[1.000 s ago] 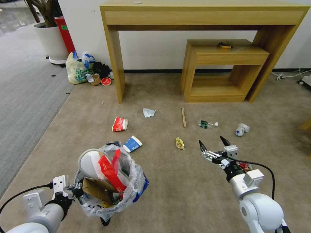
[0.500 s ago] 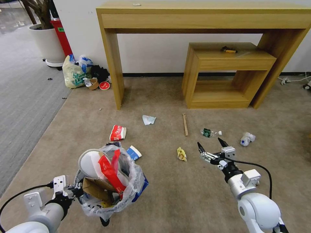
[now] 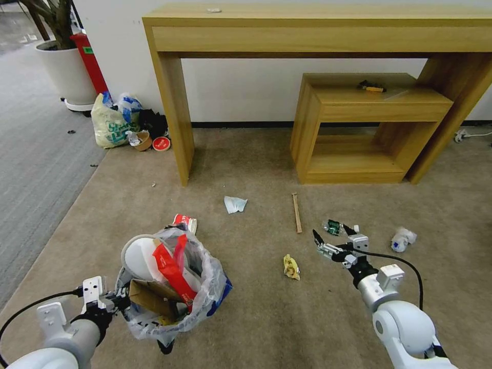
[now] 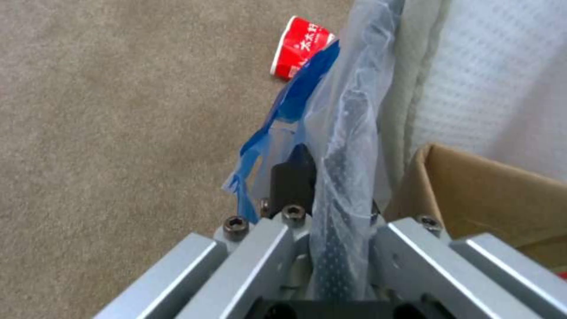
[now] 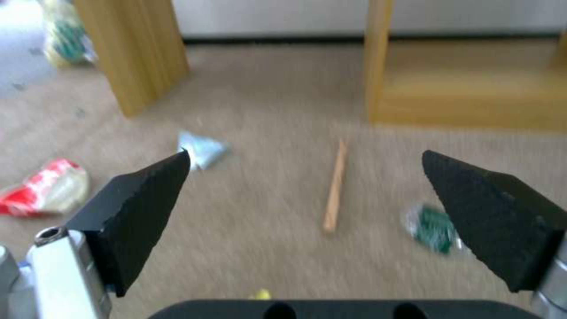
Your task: Pick up the trash bin and place the garbage on the floor into it.
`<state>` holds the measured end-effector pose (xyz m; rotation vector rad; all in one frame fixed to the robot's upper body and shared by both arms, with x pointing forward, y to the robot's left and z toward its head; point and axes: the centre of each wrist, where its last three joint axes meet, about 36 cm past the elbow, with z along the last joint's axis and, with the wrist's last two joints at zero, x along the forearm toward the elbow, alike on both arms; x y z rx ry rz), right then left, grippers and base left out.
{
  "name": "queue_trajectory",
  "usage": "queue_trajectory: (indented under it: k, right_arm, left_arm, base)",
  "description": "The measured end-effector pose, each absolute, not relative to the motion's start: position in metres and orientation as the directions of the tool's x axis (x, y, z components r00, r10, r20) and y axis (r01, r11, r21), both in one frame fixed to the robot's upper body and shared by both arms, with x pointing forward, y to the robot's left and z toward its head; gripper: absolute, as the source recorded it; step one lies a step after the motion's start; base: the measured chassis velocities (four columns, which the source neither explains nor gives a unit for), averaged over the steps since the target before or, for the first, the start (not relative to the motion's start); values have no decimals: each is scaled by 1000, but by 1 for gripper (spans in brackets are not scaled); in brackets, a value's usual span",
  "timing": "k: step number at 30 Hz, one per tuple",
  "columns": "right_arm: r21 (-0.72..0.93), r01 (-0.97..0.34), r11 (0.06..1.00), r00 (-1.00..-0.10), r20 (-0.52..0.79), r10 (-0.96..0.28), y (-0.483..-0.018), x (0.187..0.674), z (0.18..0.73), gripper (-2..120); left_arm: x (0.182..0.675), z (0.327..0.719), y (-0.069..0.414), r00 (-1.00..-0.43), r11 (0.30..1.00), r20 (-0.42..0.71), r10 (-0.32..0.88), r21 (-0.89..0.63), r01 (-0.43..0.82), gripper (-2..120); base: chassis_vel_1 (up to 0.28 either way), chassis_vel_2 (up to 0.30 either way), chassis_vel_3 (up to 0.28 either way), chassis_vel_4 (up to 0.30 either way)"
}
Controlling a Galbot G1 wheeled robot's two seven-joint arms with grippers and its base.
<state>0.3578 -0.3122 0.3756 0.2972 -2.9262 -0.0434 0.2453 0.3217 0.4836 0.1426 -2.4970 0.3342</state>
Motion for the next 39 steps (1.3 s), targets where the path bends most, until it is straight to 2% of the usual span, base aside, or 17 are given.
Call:
queue_trajectory:
  k: [6,9,17,29,39]
  right_arm:
    - [75,-181,981,-932,305,-196,-333,381,344,100]
    - [101,-227,969,-874,417,-248,-344,402,326,100]
    - [139,-261,955,-784,546,-294,-337,450,288,100]
    - [232,-258,938,-692,633,-347,-311,480,235,100]
    - [221,-279,935,-666,657,-354,-286,515,217,100]
  left_arm:
    - [244,483,323,-807,961,590,-33,-204,-189,0]
    - [243,483,325,-804,958,592,-49,-200,-206,0]
    - [254,484,357,-806,954,581,-110,-165,-249,0]
    - [256,480,374,-805,946,580,-130,-170,-276,0]
    - [256,479,375,-806,942,577,-130,-182,-283,0]
  base:
    - [0,0,0,0]
    - [0,0,0,0]
    - [0,0,0,0]
    - [0,0,0,0]
    - [0,0,0,0]
